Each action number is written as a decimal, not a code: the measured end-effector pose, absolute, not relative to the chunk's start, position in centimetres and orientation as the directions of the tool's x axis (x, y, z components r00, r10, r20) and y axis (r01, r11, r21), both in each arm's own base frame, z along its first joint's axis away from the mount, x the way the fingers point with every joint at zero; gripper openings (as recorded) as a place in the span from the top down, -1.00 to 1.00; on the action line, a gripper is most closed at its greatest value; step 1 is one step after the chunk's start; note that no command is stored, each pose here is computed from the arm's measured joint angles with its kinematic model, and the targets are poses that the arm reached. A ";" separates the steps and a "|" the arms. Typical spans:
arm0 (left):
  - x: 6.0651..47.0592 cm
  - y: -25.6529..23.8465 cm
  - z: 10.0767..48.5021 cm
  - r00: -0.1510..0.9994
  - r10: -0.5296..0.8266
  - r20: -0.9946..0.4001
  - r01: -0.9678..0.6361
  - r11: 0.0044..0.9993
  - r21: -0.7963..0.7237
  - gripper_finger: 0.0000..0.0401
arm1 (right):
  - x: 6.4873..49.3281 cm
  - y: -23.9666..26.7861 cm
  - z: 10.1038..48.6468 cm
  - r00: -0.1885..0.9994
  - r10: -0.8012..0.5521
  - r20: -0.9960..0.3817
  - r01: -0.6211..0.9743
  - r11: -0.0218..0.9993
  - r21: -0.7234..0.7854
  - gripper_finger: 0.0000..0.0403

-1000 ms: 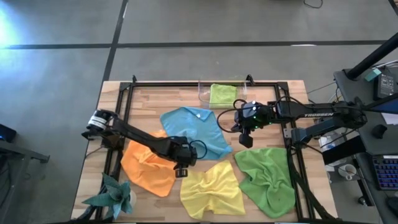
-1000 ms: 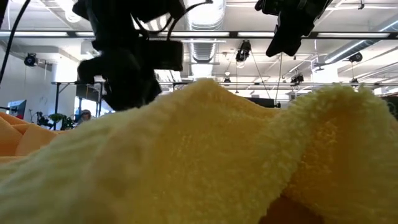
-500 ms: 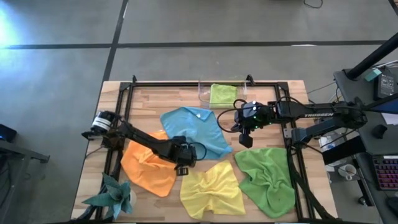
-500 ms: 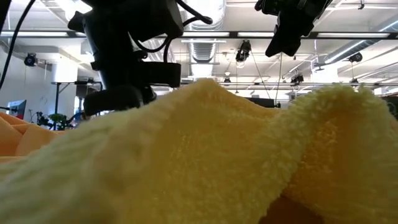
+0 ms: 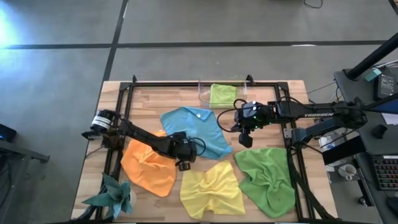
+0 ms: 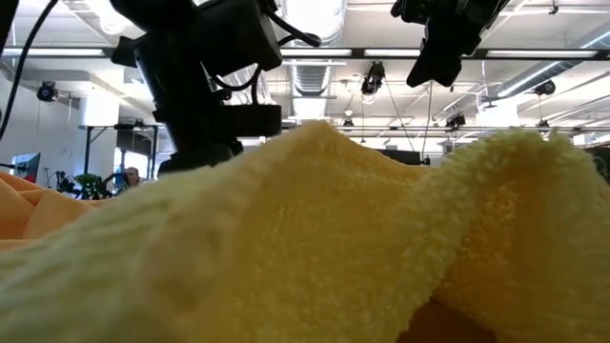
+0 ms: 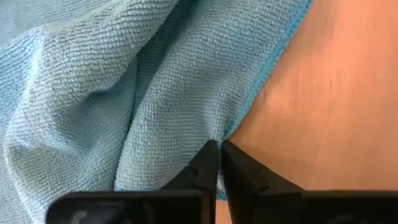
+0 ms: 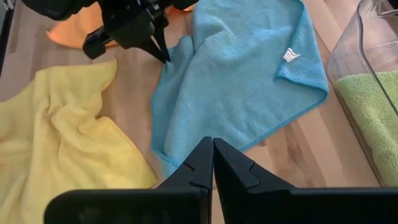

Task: Fold microfiber towels
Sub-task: Fold the blue microfiber cloth

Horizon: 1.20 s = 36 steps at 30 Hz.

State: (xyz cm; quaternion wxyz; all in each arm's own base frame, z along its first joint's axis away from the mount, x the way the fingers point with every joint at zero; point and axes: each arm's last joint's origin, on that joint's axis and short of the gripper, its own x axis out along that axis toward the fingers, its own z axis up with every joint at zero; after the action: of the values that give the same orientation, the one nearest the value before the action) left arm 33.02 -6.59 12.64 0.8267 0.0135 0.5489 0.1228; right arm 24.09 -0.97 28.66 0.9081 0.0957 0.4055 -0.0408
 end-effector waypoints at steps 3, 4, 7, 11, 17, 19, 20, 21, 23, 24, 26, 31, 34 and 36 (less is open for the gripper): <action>33.3 -6.7 13.7 0.387 0.165 -0.907 -0.179 0.979 0.101 0.99 | 24.1 -1.0 28.7 0.667 0.004 -0.745 0.151 0.978 0.140 0.96; 33.4 -6.8 14.1 0.399 0.144 -0.906 -0.174 0.982 0.079 0.99 | 24.1 -1.0 28.7 0.667 0.004 -0.745 0.151 0.979 0.140 0.96; 33.3 -7.1 15.7 0.427 0.087 -0.900 -0.152 0.988 0.024 1.00 | 24.1 -0.9 28.7 0.667 0.011 -0.745 0.133 0.982 0.134 0.95; 33.1 -7.0 19.4 0.495 0.068 -0.866 -0.154 0.988 -0.011 1.00 | 24.1 -0.8 28.7 0.667 0.062 -0.742 0.080 0.985 0.155 0.89; 31.6 -6.9 22.3 0.520 0.058 -0.852 -0.188 0.981 -0.048 1.00 | 24.1 -0.7 28.7 0.666 0.084 -0.742 0.068 0.983 0.172 0.66; 31.0 -6.8 23.0 0.519 0.058 -0.853 -0.205 0.977 -0.058 1.00 | 24.1 -0.7 28.7 0.665 0.092 -0.741 0.061 0.982 0.176 0.59; 30.8 -6.8 23.2 0.517 0.058 -0.854 -0.209 0.976 -0.061 1.00 | 24.1 -0.7 28.7 0.665 0.107 -0.739 0.050 0.981 0.187 0.56; 30.6 -6.8 23.2 0.513 0.059 -0.856 -0.218 0.974 -0.064 1.00 | 24.1 -0.6 28.7 0.664 0.128 -0.737 0.032 0.980 0.199 0.53; 30.4 -6.8 23.5 0.512 0.063 -0.857 -0.230 0.971 -0.067 1.00 | 24.3 -0.5 28.5 0.656 0.164 -0.736 -0.005 0.977 0.213 0.49; 30.4 -6.8 23.5 0.514 0.063 -0.856 -0.231 0.971 -0.068 1.00 | 24.4 -0.4 28.3 0.649 0.178 -0.739 -0.015 0.975 0.222 0.49; 30.4 -6.8 23.5 0.515 0.064 -0.855 -0.231 0.971 -0.067 1.00 | 24.9 -0.3 27.6 0.630 0.187 -0.753 -0.021 0.974 0.223 0.48; 30.6 -6.8 23.0 0.499 0.068 -0.864 -0.233 0.971 -0.058 1.00 | 26.2 0.6 25.2 0.549 0.208 -0.810 -0.083 0.977 0.195 0.51; 30.6 -6.8 22.9 0.498 0.068 -0.864 -0.233 0.971 -0.058 1.00 | 27.0 1.4 23.8 0.492 0.230 -0.840 -0.145 0.973 0.181 0.51; 30.6 -6.8 22.9 0.498 0.068 -0.864 -0.233 0.971 -0.058 1.00 | 27.4 1.9 22.9 0.455 0.254 -0.853 -0.187 0.964 0.188 0.51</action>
State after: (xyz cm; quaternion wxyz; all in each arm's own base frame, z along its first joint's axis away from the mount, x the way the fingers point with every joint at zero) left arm 30.60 -6.81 22.95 0.8615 -0.0838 0.4932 0.0875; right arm 27.37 1.92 22.90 0.8524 0.0334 0.5056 0.1293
